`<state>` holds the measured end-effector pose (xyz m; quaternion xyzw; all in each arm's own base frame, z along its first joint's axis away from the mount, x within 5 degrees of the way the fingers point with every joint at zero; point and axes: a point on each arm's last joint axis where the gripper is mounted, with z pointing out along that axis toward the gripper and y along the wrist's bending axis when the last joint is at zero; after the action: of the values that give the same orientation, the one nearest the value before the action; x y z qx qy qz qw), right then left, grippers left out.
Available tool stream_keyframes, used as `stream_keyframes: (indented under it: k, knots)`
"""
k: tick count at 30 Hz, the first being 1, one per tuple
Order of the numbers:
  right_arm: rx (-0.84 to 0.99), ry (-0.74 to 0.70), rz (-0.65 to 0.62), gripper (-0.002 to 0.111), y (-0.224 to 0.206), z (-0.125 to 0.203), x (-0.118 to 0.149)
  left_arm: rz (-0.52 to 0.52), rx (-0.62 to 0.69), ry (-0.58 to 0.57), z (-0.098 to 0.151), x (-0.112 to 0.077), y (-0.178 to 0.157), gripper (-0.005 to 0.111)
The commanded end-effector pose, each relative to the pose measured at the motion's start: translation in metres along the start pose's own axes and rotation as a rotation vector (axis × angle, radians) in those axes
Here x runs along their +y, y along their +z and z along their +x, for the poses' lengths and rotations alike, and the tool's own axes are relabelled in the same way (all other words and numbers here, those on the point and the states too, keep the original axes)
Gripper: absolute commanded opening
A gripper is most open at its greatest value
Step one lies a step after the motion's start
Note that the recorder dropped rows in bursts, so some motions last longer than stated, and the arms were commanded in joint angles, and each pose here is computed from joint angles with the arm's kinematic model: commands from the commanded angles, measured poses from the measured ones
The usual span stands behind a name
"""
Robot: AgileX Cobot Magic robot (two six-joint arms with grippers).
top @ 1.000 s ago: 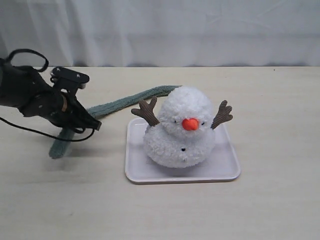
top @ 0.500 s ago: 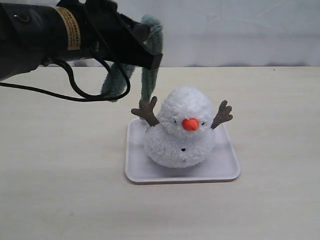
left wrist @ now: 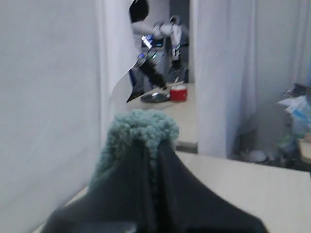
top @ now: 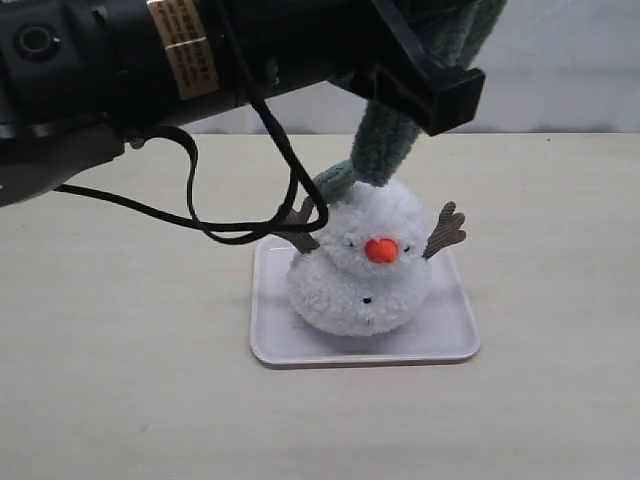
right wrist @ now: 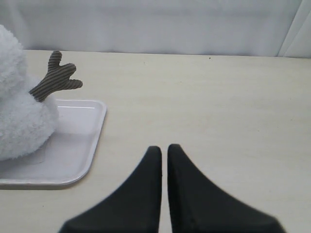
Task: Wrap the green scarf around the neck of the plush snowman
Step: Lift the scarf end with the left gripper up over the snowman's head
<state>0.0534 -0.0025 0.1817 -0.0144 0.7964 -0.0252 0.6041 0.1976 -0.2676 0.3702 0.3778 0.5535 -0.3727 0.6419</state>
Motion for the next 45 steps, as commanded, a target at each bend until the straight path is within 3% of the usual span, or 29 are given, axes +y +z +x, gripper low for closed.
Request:
stream_keyframes:
  k: [1, 7, 14, 23, 26, 33, 40, 45]
  knots:
    - [-0.012, 0.000, -0.003, 0.004, 0.000, 0.000, 0.000, 0.055, -0.095, -0.003, -0.011, -0.007, -0.001, 0.000]
    - [-0.012, 0.000, -0.003, 0.004, 0.000, 0.000, 0.000, 0.060, -0.060, 0.031, -0.008, -0.008, -0.001, 0.000]
    - [-0.012, 0.000, -0.003, 0.004, 0.000, 0.000, 0.000, 0.213, -0.106, 0.025, -0.011, -0.021, -0.003, 0.000]
    - [-0.012, 0.000, -0.003, 0.004, 0.000, 0.000, 0.000, 0.293, -0.120, 0.098, -0.012, -0.029, -0.005, 0.000]
    - [-0.012, 0.000, -0.003, 0.004, 0.000, 0.000, 0.000, 0.248, -0.070, 0.111, -0.007, -0.025, -0.003, 0.000]
    - [-0.012, 0.000, -0.003, 0.004, 0.000, 0.000, 0.000, 0.012, 0.247, 0.299, 0.029, 0.001, 0.003, 0.000]
    - [-0.012, 0.000, -0.003, 0.004, 0.000, 0.000, 0.000, 0.018, 0.438, 0.512, 0.075, 0.013, 0.024, 0.000]
    - [-0.012, 0.000, -0.003, 0.004, 0.000, 0.000, 0.000, 0.004, 0.472, 0.563, 0.083, 0.021, 0.046, 0.000]
